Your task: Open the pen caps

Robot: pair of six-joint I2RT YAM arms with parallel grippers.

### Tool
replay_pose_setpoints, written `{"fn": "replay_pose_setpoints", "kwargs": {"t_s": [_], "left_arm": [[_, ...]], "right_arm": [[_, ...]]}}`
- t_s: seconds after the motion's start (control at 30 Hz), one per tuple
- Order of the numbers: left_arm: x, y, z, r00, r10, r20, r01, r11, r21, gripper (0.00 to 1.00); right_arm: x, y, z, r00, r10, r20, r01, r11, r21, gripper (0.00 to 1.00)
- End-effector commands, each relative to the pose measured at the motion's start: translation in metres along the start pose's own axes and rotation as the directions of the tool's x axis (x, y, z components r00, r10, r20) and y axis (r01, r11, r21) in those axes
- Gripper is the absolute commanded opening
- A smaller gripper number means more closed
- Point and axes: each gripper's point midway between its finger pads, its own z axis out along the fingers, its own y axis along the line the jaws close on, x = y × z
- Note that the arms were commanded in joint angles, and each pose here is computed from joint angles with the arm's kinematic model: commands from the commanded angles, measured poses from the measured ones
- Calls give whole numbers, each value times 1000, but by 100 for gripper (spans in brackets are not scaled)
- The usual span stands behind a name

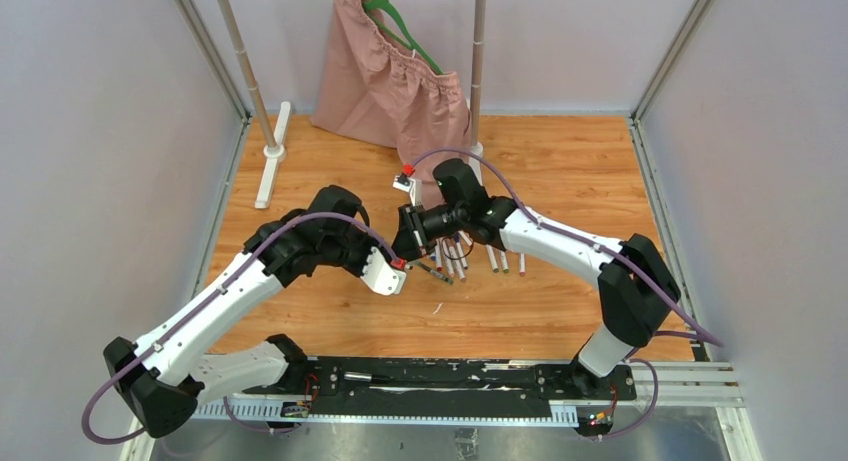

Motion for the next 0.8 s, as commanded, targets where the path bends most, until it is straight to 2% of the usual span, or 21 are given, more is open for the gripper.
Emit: {"fn": "replay_pose_setpoints", "kwargs": {"t_s": [0.0, 0.2, 0.37, 0.57, 0.67, 0.77], "left_arm": [[14, 1, 0, 997, 18, -79, -22, 999, -45, 0], [60, -23, 14, 972, 36, -231, -31, 999, 25, 0], [100, -18, 14, 950, -44, -309, 50, 999, 10, 0], [115, -9, 16, 940, -131, -315, 131, 991, -23, 0], [104, -16, 27, 941, -229, -248, 232, 973, -19, 0], [100, -27, 42, 906, -360, -221, 371, 929, 9, 0]], "right_arm": [[11, -11, -1, 998, 55, 4, -55, 997, 46, 0], [35, -28, -23, 994, 106, -8, -104, 987, 119, 0], [65, -32, -39, 992, 118, -54, -107, 980, 167, 0], [79, -50, -58, 993, 111, -30, -98, 956, 276, 0], [70, -86, -88, 996, 61, 59, -82, 868, 491, 0], [58, -131, -132, 983, 19, 183, -145, 691, 708, 0]]}}
